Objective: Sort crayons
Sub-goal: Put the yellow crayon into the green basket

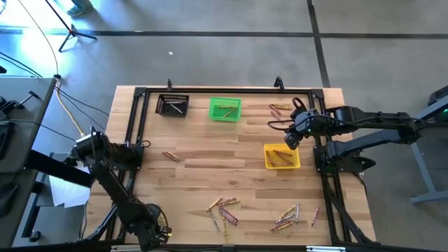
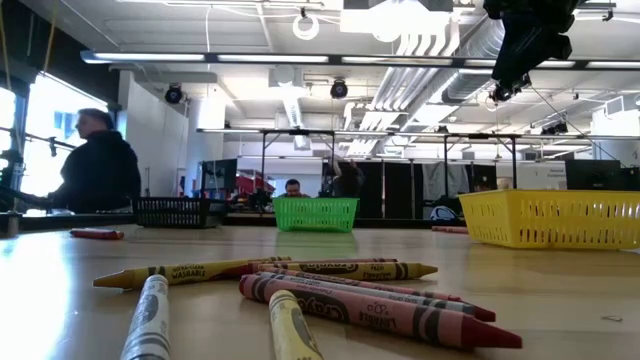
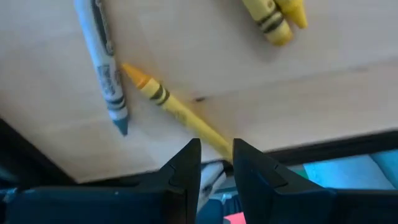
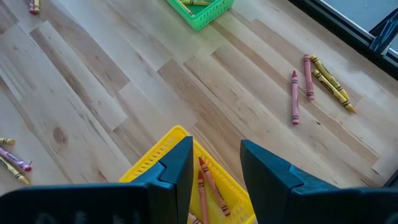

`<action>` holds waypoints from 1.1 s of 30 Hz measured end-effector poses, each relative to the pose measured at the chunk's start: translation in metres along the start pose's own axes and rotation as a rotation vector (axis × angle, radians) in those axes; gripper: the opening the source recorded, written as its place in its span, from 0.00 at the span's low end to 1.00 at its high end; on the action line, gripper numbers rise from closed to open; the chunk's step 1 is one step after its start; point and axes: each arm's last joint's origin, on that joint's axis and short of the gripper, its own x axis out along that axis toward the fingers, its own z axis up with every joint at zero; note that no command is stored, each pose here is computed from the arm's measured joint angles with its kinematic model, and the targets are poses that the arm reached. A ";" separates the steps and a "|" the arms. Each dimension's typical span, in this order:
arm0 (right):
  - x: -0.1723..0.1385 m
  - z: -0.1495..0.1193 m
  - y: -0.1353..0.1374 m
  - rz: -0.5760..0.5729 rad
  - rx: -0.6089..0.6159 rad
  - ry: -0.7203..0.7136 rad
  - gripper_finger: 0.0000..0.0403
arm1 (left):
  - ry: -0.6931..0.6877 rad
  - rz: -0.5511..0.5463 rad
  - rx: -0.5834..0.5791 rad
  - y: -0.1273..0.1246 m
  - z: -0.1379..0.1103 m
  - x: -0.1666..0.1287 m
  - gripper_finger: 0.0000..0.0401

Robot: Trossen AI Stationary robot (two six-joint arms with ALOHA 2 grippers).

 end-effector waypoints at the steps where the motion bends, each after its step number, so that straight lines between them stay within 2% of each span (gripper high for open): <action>1: 0.000 0.000 0.000 0.000 0.000 0.000 0.29 | -0.005 0.005 -0.001 0.000 0.001 0.002 0.20; 12: 0.000 0.000 0.000 0.000 0.000 0.000 0.29 | -0.014 0.032 -0.006 -0.004 0.005 0.011 0.19; 18: 0.000 0.000 0.000 -0.001 -0.001 0.000 0.29 | -0.004 0.021 0.003 -0.010 0.010 0.010 0.03; 24: 0.000 0.000 0.000 -0.001 -0.005 0.000 0.29 | -0.001 0.009 -0.002 -0.011 0.011 0.006 0.02; 29: 0.000 0.000 0.000 -0.001 -0.019 0.000 0.29 | -0.017 -0.038 -0.026 -0.014 0.017 -0.012 0.01; 33: 0.000 0.000 0.000 -0.001 -0.019 -0.001 0.29 | -0.019 -0.099 -0.021 -0.019 0.025 -0.040 0.00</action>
